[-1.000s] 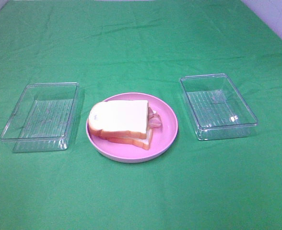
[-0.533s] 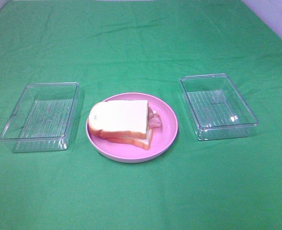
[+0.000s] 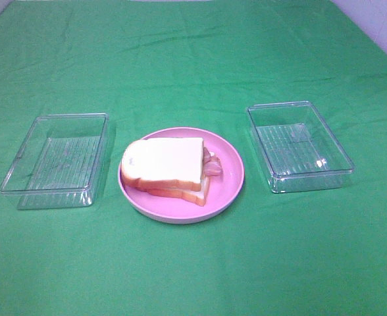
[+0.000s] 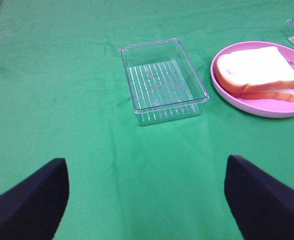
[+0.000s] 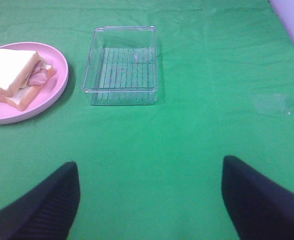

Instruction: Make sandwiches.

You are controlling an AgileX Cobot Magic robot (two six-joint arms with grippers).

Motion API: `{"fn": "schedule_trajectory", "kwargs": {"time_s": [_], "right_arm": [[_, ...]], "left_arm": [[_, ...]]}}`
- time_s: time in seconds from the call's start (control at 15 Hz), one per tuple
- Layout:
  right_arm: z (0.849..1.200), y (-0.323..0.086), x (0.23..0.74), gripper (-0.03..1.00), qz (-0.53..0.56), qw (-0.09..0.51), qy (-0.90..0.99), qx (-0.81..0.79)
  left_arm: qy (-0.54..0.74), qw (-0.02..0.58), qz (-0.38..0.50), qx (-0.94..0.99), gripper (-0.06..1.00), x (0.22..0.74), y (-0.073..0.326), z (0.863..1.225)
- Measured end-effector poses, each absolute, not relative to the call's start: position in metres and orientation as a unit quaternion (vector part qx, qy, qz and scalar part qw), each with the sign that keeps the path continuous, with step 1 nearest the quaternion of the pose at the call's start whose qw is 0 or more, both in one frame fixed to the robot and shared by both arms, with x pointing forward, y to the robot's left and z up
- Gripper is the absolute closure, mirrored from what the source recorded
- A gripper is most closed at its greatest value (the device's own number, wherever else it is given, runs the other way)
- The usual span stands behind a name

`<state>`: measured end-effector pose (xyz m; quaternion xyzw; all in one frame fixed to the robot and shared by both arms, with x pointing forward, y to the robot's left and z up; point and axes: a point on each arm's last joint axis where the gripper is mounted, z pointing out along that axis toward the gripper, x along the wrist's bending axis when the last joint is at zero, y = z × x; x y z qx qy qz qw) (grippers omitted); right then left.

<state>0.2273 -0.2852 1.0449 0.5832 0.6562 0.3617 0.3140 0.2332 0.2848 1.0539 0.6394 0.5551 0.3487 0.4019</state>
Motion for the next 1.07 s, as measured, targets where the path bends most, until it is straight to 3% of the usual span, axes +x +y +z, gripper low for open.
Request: {"fn": "schedule_trajectory", "kwargs": {"time_s": [1.07], "right_arm": [[1.0449, -0.2852, 0.2273, 0.22, 0.362, 0.314, 0.656, 0.583]], "left_arm": [[0.556, 0.398, 0.352, 0.640, 0.14, 0.2332, 0.2856, 1.0538]]}}
